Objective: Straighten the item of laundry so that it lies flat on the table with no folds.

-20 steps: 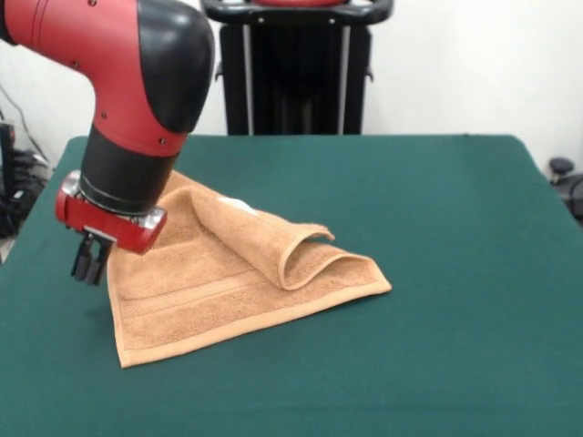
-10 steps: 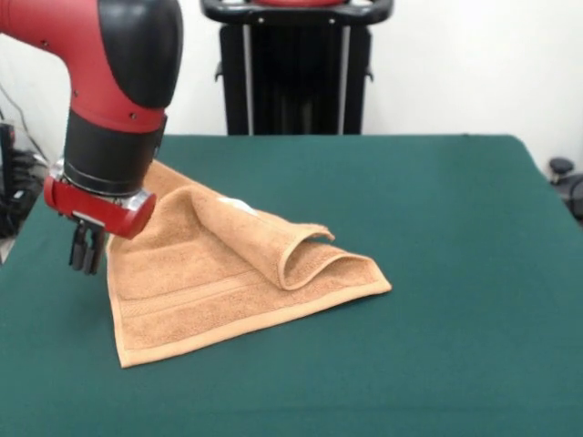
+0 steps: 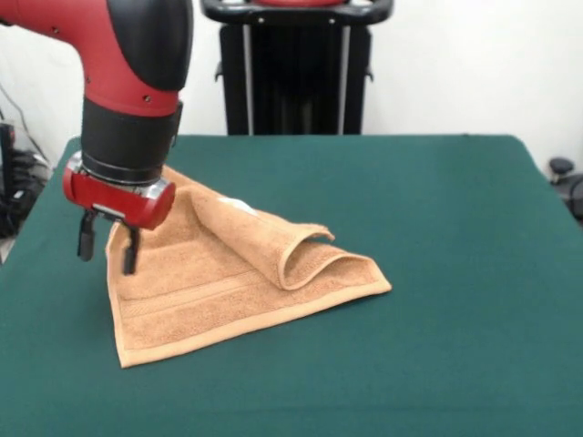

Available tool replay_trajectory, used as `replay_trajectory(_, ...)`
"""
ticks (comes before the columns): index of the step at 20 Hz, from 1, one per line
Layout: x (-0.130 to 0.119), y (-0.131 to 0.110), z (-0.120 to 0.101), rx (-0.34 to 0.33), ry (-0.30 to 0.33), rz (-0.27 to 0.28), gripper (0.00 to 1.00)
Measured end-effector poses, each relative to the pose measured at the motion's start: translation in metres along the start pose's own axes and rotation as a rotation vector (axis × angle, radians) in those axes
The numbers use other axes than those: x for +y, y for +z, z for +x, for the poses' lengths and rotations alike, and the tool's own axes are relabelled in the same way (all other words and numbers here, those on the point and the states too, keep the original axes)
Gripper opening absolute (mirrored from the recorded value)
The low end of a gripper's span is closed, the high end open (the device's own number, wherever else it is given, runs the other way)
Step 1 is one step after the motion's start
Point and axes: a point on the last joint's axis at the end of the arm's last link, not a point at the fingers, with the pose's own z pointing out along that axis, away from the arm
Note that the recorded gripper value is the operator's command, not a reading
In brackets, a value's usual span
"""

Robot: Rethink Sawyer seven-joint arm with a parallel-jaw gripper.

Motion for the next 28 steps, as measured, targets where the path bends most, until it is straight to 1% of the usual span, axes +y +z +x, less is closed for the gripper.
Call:
replay_trajectory(9,0.023,-0.015,-0.010,-0.024,-0.001,-0.047,1.00)
replay_trajectory(13,0.030,-0.019,-0.011,-0.026,0.000,-0.059,1.00)
replay_trajectory(18,0.047,-0.023,-0.010,-0.025,-0.012,-0.069,1.00)
replay_trajectory(26,0.090,-0.033,-0.004,-0.021,-0.041,-0.096,1.00)
replay_trajectory(27,0.101,-0.035,-0.001,-0.021,-0.055,-0.101,1.00)
replay_trajectory(28,0.103,-0.035,0.000,-0.020,-0.058,-0.102,1.00)
